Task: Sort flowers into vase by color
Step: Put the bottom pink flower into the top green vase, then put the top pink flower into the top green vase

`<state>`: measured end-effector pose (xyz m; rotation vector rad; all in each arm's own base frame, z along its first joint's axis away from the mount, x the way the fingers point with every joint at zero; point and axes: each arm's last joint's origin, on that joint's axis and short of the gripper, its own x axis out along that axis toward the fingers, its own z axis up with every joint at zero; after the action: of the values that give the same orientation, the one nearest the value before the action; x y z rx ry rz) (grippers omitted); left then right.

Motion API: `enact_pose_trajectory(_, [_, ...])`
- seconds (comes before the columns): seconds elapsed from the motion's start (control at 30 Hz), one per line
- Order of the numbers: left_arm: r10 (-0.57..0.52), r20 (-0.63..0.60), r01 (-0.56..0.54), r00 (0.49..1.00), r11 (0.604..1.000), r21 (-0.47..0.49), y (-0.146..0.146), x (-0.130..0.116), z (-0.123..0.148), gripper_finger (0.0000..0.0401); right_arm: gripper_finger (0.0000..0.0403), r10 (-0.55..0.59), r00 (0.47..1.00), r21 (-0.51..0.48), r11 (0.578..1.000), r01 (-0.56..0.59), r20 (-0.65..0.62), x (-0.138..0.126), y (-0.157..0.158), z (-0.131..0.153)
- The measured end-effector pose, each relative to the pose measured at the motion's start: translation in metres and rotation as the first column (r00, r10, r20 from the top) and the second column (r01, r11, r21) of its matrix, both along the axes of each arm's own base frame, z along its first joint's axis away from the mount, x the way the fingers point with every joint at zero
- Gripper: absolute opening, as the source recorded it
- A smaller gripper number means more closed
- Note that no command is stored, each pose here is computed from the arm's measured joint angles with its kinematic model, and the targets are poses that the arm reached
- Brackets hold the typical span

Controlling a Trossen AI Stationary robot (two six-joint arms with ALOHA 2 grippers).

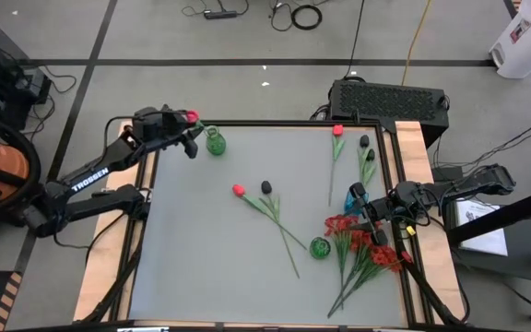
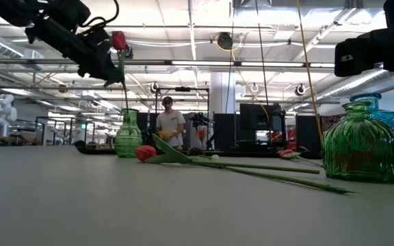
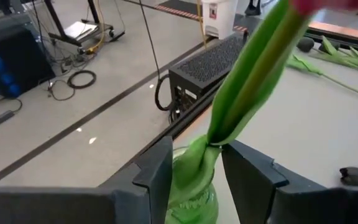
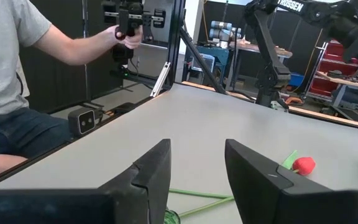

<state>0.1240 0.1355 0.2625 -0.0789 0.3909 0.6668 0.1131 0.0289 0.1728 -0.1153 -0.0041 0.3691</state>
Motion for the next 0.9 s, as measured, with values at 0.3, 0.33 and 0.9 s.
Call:
enact_pose_trajectory(0.3, [-0.012,-0.074,0.007,0.997,0.998,-0.067,-0.023,-0.020,-0.001,0.0144,0.0144,0.000,1.000,0.000,1.000,0.000,0.000,0.000,0.000,0.000])
enact_pose_trajectory(0.33, [-0.010,-0.076,0.004,0.997,0.996,-0.084,-0.026,-0.022,-0.001,0.0144,0.0144,0.000,1.000,0.000,1.000,0.000,0.000,0.000,0.000,0.000])
enact_pose_trajectory(0.9, [-0.380,0.077,0.387,0.922,0.884,-0.264,-0.061,-0.015,0.000,0.0144,0.0144,0.000,1.000,0.000,1.000,0.000,0.000,0.000,0.000,0.000])
